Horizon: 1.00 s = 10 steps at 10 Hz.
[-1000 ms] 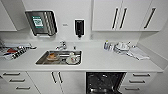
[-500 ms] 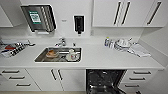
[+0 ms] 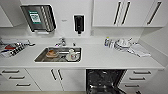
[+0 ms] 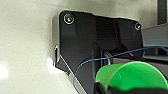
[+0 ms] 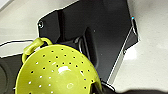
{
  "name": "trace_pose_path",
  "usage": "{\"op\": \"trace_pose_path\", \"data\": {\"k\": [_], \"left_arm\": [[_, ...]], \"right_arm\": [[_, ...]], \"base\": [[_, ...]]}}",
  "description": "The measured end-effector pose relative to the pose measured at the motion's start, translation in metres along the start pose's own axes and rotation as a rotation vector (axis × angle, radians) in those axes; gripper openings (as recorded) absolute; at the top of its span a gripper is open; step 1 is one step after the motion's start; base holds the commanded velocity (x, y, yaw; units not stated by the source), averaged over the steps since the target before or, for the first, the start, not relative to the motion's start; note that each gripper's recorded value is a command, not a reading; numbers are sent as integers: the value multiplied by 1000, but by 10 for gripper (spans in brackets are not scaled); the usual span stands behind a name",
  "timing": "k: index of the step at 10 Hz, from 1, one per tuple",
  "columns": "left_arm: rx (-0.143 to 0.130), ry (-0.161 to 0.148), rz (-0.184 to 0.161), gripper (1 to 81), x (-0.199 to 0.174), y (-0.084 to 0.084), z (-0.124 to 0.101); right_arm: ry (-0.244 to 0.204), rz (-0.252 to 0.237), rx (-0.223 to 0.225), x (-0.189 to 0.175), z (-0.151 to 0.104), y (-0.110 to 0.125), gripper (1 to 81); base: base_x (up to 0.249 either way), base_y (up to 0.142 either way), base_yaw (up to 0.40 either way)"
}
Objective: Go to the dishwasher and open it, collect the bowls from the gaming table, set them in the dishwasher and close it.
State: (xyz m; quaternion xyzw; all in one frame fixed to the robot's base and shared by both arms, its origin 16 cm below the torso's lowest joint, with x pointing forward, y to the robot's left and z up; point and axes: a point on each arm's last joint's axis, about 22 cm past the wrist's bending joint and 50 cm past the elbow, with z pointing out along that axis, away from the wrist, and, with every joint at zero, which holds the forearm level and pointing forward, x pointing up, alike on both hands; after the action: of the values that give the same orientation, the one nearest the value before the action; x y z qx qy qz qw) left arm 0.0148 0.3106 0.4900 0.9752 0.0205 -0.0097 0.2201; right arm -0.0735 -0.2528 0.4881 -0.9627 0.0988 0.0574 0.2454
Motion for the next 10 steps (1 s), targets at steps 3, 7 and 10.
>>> {"op": "trace_pose_path", "data": {"k": [3, 7, 10], "left_arm": [[-24, 48, -4, 10, 61, -5, -46], [-89, 21, 11, 10, 155, 27, -52], [-87, 24, 53, 10, 248, 37, -68]], "right_arm": [[2, -1, 0, 7, -4, 2, 10], [-78, 47, 16, -16, -3, -4, 10], [-111, 72, 3, -26, -4, 2, 10]], "base": [[0, 0, 0], [0, 0, 0], [0, 0, 0]]}}
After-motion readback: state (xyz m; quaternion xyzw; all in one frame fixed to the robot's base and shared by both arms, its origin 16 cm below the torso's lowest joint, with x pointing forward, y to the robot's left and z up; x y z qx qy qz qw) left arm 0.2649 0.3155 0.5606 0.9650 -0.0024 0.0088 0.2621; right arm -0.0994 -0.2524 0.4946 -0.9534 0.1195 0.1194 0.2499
